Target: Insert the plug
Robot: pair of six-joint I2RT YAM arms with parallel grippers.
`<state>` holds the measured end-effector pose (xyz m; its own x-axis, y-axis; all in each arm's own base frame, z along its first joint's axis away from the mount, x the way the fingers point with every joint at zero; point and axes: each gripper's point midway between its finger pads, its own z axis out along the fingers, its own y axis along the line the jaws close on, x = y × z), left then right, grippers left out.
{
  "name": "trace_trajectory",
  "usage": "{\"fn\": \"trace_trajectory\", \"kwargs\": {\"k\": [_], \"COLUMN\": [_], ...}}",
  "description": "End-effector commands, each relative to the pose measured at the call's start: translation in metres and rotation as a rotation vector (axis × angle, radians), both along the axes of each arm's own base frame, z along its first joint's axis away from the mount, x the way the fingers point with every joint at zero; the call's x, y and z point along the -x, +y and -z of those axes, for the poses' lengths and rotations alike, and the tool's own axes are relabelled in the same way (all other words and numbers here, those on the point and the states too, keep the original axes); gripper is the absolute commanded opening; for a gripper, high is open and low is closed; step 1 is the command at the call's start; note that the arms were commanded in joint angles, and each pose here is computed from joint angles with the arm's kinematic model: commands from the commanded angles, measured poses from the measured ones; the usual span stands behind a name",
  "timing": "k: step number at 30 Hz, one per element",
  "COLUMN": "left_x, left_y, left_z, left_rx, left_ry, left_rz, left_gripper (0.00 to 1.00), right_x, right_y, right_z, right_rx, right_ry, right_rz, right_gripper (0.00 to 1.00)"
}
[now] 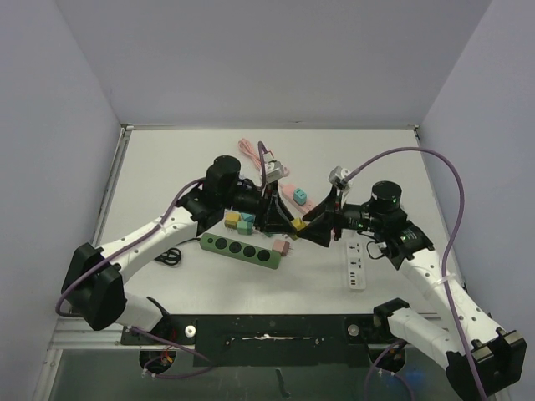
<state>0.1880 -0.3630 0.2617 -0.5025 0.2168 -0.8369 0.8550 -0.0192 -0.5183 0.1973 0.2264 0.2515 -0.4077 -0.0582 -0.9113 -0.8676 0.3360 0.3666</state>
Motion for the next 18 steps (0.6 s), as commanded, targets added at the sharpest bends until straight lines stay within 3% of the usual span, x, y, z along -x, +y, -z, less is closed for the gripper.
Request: {"fn": "trace_trajectory", "kwargs": {"k": [1,6,12,18], "left_x": [0.023,0.025,0.024,0.023], "left_y": [0.005,0.007,0.008,0.007], "left_z": [-0.039,-0.039,-0.036,-0.033], "left_rx": [0.145,0.145,0.136,0.13], "left_ry": [-0.096,-0.098,-0.094,-0.078], "left_rz": [0.126,0.121,0.105,0.105], "left_gripper": [0.16,0.16,0.16,0.16], "right_x": [0.021,0.049,0.054,0.041], "right_y": [0.015,0.024,0.027,0.032], "right_z": [-0.033,-0.039,-0.037,-0.034], "right_rx": [-0.064,-0.091,-0.082,-0.068], "right_ry": [-0.09,-0.115,-0.121,-0.111], "right_rz": [-0.199,-0.355,-0.394,-0.373], "right_gripper": [0.54,0.49,0.27,0.3]}}
